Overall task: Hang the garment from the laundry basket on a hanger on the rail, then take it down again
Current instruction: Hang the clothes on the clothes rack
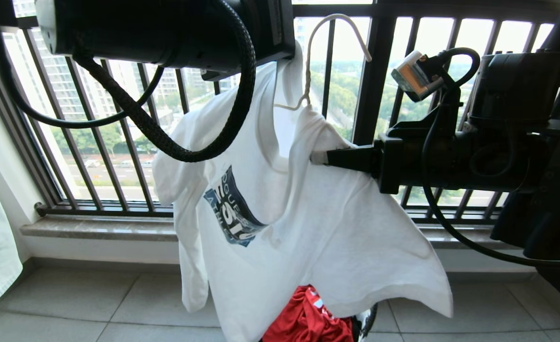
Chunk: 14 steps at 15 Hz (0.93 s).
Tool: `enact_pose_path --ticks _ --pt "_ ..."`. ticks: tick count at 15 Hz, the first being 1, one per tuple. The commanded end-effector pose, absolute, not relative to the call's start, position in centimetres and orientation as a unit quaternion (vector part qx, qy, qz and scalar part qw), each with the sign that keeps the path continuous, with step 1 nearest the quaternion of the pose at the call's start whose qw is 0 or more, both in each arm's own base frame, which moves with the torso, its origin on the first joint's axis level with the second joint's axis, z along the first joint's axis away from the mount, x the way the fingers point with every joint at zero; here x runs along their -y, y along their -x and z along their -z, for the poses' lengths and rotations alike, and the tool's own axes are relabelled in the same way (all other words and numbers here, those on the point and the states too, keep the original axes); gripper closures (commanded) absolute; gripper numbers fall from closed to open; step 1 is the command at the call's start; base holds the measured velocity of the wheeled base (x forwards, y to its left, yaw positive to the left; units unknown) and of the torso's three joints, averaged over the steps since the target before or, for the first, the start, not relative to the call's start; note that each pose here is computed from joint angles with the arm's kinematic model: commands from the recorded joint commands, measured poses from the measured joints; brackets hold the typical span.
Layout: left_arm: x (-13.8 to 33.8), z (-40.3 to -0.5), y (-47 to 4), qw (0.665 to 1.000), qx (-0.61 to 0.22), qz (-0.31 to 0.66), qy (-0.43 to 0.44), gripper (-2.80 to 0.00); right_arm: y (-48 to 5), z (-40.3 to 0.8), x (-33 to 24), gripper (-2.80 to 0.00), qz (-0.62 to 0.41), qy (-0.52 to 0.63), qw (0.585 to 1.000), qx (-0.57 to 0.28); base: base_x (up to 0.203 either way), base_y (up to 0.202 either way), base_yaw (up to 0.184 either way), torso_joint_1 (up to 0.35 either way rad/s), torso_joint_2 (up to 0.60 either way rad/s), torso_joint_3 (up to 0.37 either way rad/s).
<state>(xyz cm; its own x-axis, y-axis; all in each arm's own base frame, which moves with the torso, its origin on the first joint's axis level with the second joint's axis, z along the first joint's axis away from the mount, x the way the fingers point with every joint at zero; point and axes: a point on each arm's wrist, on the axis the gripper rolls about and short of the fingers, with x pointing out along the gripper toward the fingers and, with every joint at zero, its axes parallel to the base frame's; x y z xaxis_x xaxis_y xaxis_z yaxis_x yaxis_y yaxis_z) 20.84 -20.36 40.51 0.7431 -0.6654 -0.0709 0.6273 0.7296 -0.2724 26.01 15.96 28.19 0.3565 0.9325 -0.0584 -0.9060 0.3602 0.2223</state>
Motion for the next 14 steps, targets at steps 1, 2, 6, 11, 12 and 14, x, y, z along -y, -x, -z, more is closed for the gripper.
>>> enact_pose_path --ticks 1,2,6,11,12,14 --pt "20.0 -40.2 -21.1 0.931 -0.091 0.339 0.100 0.00 -25.8 -28.4 -15.9 0.00 -0.563 -0.076 0.819 -0.083 0.000 0.000 0.000 0.000 0.00 0.000" --pt "20.0 -40.2 -21.1 0.935 -0.090 0.331 0.095 0.00 -25.8 -28.4 -15.9 0.00 -0.563 -0.076 0.819 -0.083 0.000 0.000 0.000 0.000 0.00 0.000" --pt "19.6 -40.5 -20.8 0.939 -0.083 0.322 0.086 0.00 -25.8 -28.4 -15.9 0.00 -0.563 -0.076 0.819 -0.083 0.000 0.000 0.000 0.000 0.00 0.000" --pt "19.6 -40.1 -20.4 0.943 -0.098 0.312 0.056 0.00 -25.7 -28.5 -15.8 0.00 -0.562 -0.076 0.819 -0.082 0.000 0.000 0.000 0.000 0.00 0.000" --pt "19.7 -40.2 -20.3 0.943 -0.097 0.315 0.055 -2.80 -25.7 -28.6 -15.8 0.00 -0.563 -0.076 0.819 -0.080 0.000 0.000 0.000 0.000 0.00 0.000" --pt "20.0 -40.2 -20.0 0.940 -0.097 0.322 0.054 -2.80 -25.7 -28.6 -15.8 0.00 -0.562 -0.076 0.819 -0.080 0.000 0.000 0.000 0.000 0.00 0.000"
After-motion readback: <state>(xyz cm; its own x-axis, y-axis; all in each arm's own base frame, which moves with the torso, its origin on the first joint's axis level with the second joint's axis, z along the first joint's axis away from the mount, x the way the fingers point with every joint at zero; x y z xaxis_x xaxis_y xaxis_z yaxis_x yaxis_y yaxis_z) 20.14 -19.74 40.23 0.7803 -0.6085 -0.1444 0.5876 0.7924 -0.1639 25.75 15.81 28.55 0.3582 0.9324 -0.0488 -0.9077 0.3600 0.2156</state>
